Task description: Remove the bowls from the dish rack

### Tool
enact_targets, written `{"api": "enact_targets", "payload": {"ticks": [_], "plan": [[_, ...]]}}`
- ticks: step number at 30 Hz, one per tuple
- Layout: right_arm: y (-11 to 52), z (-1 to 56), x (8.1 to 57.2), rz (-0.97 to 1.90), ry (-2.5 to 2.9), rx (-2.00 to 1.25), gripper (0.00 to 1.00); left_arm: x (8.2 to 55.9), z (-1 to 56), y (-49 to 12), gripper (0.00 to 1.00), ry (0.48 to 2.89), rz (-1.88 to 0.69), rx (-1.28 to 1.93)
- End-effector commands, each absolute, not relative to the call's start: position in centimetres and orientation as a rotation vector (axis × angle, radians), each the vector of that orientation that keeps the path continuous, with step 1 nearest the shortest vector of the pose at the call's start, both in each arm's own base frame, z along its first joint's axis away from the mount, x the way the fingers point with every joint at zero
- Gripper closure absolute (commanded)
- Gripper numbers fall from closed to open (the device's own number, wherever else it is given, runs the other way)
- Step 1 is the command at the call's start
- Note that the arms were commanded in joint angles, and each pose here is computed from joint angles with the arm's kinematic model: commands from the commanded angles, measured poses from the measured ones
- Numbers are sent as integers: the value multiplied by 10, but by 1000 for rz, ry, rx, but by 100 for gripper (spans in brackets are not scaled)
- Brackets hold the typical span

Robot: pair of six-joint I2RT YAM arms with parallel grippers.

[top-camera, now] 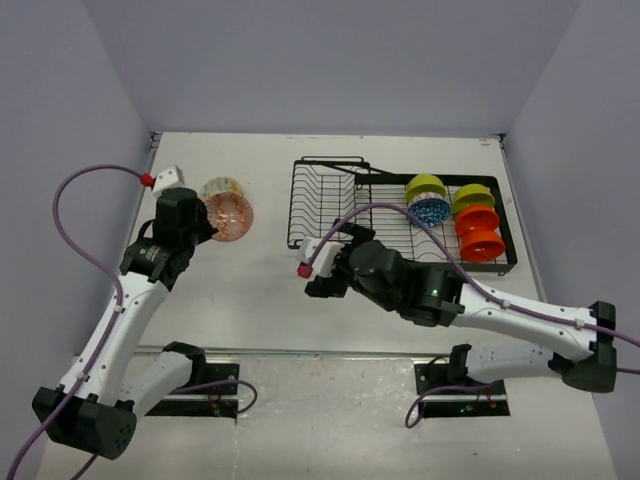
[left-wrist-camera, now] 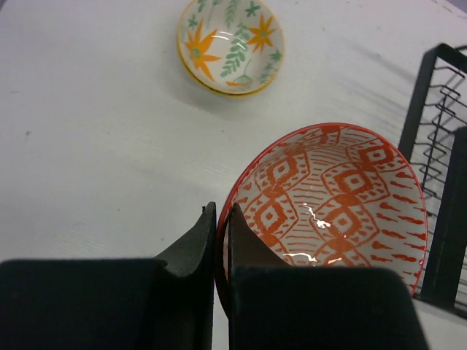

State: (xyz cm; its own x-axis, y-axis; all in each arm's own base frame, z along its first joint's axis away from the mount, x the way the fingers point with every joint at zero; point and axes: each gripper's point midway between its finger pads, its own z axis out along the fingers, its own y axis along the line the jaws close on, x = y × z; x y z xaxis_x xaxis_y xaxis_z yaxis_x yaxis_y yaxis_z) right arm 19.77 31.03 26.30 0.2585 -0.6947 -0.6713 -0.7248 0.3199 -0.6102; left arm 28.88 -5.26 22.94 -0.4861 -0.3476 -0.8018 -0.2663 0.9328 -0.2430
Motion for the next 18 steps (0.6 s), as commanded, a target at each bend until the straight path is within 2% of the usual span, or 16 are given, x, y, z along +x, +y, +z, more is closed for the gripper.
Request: {"api": "enact_targets", "payload": {"ticks": [1, 4, 7, 11, 18], "plan": [[273, 334, 225, 144, 1518, -855, 1, 314, 221, -53, 100, 2034, -276, -570], [223, 358, 242, 239, 1593, -496, 1, 330, 198, -62, 100, 2056, -316, -607], [193, 361, 238, 401, 1619, -319, 1, 348, 166, -69, 100, 2094, -319, -633], [178, 359, 224, 483, 1620, -265, 1, 357, 127, -66, 100, 2127, -272, -676], [164, 338, 208, 528, 1627, -241, 1, 371, 90, -61, 100, 2117, -228, -721]]}}
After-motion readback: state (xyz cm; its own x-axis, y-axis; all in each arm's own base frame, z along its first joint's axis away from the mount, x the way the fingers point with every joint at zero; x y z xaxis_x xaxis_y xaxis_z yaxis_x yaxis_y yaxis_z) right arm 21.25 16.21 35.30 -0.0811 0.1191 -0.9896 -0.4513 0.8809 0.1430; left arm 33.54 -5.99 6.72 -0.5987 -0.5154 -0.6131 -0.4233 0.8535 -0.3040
